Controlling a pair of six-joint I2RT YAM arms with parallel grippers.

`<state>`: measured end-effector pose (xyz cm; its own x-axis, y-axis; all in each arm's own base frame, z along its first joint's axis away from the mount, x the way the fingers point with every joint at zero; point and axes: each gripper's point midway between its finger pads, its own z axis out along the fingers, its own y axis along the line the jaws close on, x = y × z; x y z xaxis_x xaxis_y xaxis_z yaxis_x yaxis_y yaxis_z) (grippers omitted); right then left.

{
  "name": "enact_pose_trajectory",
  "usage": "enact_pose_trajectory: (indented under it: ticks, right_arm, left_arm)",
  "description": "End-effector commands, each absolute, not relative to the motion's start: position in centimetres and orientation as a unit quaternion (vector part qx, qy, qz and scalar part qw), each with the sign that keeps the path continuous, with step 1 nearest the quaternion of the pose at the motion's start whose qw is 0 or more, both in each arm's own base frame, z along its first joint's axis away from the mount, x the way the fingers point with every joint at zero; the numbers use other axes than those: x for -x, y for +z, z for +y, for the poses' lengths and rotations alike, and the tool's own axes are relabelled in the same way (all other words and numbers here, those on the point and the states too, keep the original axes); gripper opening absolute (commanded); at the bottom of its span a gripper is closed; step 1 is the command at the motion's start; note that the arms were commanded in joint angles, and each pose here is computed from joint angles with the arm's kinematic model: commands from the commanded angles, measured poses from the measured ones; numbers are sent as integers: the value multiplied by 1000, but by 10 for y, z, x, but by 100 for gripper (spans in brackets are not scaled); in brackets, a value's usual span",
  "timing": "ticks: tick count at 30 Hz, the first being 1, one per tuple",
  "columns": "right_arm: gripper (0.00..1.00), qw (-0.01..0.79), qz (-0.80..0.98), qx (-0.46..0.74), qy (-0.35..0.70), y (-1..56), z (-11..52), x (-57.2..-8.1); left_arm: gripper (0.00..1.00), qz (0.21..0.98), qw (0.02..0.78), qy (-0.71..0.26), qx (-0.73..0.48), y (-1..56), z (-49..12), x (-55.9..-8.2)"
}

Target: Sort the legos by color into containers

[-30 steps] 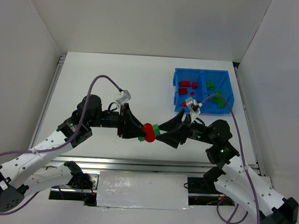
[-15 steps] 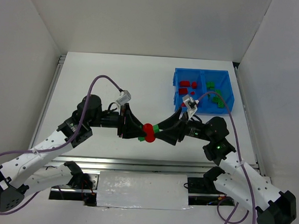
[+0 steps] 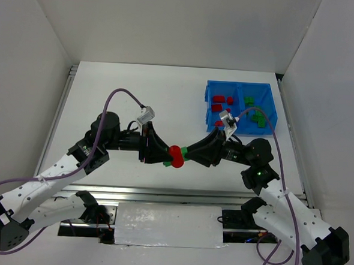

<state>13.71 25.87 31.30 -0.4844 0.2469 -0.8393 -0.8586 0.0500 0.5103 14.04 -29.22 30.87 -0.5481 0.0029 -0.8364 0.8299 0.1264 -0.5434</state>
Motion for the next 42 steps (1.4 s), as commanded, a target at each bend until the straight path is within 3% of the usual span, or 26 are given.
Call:
enact_pose_trajectory:
  ticks: [1, 2, 14, 16, 17, 20, 21, 23, 28, 31, 32, 33, 34, 35, 39, 40, 42]
  right_arm:
    - [4, 444, 561, 274, 643, 321, 258, -135]
    - [0, 451, 565, 266, 638, 320, 257, -140]
    - [0, 506, 655, 107, 551, 281, 181, -230]
    - [0, 566, 692, -3, 448, 286, 138, -285]
    - [0, 579, 728, -134, 342, 272, 91, -322]
    - [0, 523, 782, -293, 172, 223, 21, -354]
    - [0, 543, 760, -338, 114, 240, -15, -367]
    - [0, 527, 756, -381, 75, 232, -38, -390]
    - [16, 492, 760, -425, 21, 210, -78, -435]
    - [17, 495, 761, -418, 17, 225, -83, -458]
    - [21, 492, 766, -412, 16, 221, -83, -469]
    - [44, 490, 776, -397, 24, 215, -80, -479]
    - [44, 491, 775, -395, 28, 214, -80, -484]
    - [69, 490, 777, -393, 29, 213, -80, -488]
    - [86, 481, 789, -380, 44, 215, -72, -495]
    - [99, 488, 786, -375, 55, 223, -68, -493]
    - [100, 494, 784, -370, 60, 232, -66, -489]
  left_arm:
    - [0, 637, 376, -587, -329, 320, -293, -138]
    - [0, 638, 379, -585, -326, 320, -293, -140]
    - [0, 703, 414, -517, -258, 311, -281, -172]
    - [0, 727, 410, -494, -242, 303, -277, -179]
    - [0, 741, 412, -476, -231, 297, -275, -187]
    - [0, 766, 401, -452, -220, 287, -269, -190]
    - [0, 771, 399, -446, -217, 284, -268, -191]
    - [0, 777, 396, -439, -215, 280, -265, -190]
    - [0, 782, 399, -430, -211, 278, -257, -185]
    - [0, 783, 404, -424, -208, 279, -253, -185]
    - [0, 783, 405, -425, -207, 280, -252, -184]
    - [0, 783, 405, -425, -207, 279, -252, -184]
    - [0, 782, 403, -428, -208, 280, -253, -183]
    - [0, 779, 403, -432, -211, 282, -255, -183]
    - [0, 764, 400, -454, -226, 289, -261, -177]
    - [0, 760, 399, -459, -230, 291, -262, -174]
    - [0, 751, 403, -467, -235, 297, -263, -173]
